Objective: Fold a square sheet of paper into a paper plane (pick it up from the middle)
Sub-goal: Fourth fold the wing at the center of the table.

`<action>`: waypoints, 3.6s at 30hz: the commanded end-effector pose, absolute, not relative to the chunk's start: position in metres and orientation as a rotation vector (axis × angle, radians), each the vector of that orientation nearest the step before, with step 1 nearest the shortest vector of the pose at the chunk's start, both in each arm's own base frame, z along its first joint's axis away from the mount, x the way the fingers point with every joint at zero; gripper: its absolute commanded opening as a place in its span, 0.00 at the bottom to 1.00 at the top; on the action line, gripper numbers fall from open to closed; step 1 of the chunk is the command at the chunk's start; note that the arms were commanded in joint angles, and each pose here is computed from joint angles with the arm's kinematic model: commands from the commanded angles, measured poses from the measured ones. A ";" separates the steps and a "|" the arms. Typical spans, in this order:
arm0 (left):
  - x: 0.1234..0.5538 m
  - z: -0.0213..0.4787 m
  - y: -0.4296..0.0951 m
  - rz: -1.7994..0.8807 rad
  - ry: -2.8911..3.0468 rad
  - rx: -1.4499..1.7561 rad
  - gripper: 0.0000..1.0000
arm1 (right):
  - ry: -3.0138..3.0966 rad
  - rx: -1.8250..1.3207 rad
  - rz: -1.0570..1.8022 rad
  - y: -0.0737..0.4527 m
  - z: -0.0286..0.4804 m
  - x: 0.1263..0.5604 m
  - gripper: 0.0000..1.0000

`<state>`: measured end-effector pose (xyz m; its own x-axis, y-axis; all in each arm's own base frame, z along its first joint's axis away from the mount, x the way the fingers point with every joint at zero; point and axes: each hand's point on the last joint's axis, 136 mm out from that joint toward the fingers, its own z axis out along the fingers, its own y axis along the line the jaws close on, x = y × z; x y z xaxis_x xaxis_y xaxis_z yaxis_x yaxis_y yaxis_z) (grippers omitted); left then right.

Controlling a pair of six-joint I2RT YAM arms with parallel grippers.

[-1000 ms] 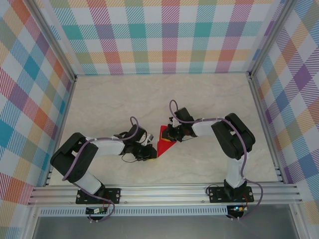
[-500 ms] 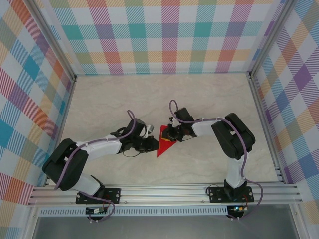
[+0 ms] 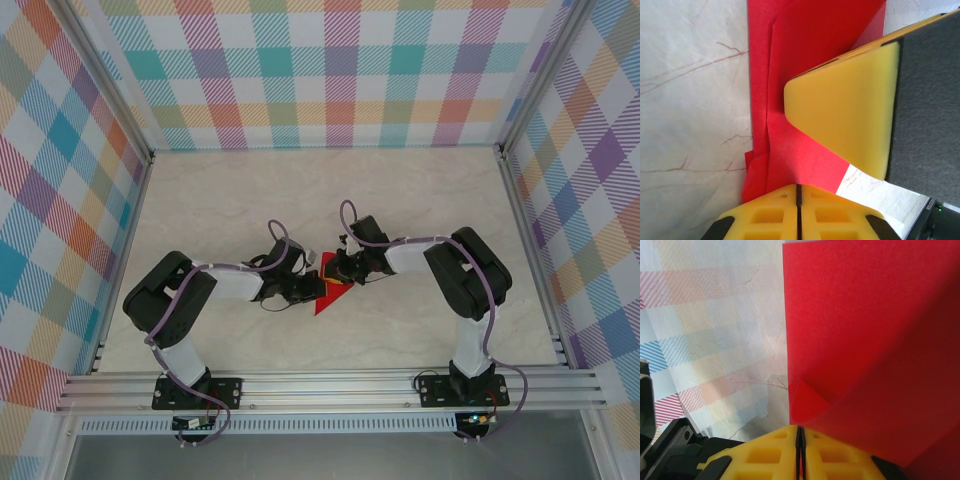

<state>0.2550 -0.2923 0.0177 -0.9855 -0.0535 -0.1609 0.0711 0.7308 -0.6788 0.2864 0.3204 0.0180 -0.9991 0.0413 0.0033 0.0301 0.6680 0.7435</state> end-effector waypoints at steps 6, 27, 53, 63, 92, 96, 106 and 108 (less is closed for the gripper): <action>0.232 -0.033 -0.245 -0.753 2.923 -0.088 0.04 | 2.832 0.025 1.191 0.310 0.051 0.305 0.14; 0.212 -0.047 -0.237 -0.778 2.960 -0.090 0.03 | 2.761 0.028 1.291 0.311 0.062 0.280 0.09; 0.190 -0.071 -0.214 -0.653 3.053 -0.063 0.02 | 2.839 0.153 1.073 0.286 0.008 0.325 0.10; 0.181 -0.077 -0.207 -0.637 3.066 -0.068 0.02 | 2.805 0.186 1.120 0.278 0.015 0.347 0.11; 0.176 -0.076 -0.203 -0.636 3.062 -0.068 0.02 | 2.732 0.288 1.131 0.243 0.031 0.390 0.12; 0.178 -0.074 -0.205 -0.650 3.057 -0.073 0.02 | 2.688 0.240 1.128 0.241 0.061 0.389 0.13; 0.182 -0.069 -0.208 -0.664 3.039 -0.076 0.02 | 2.669 0.128 1.350 0.285 0.081 0.331 0.11; 0.183 -0.068 -0.209 -0.667 3.035 -0.076 0.02 | 2.693 0.091 1.369 0.300 0.074 0.320 0.11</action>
<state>0.2497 -0.2851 0.0131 -0.9589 -0.0681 -0.2753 0.1511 0.6989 -0.6991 0.3414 0.2794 0.0842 -0.9777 0.1628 -0.1327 -0.0041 0.6167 0.7872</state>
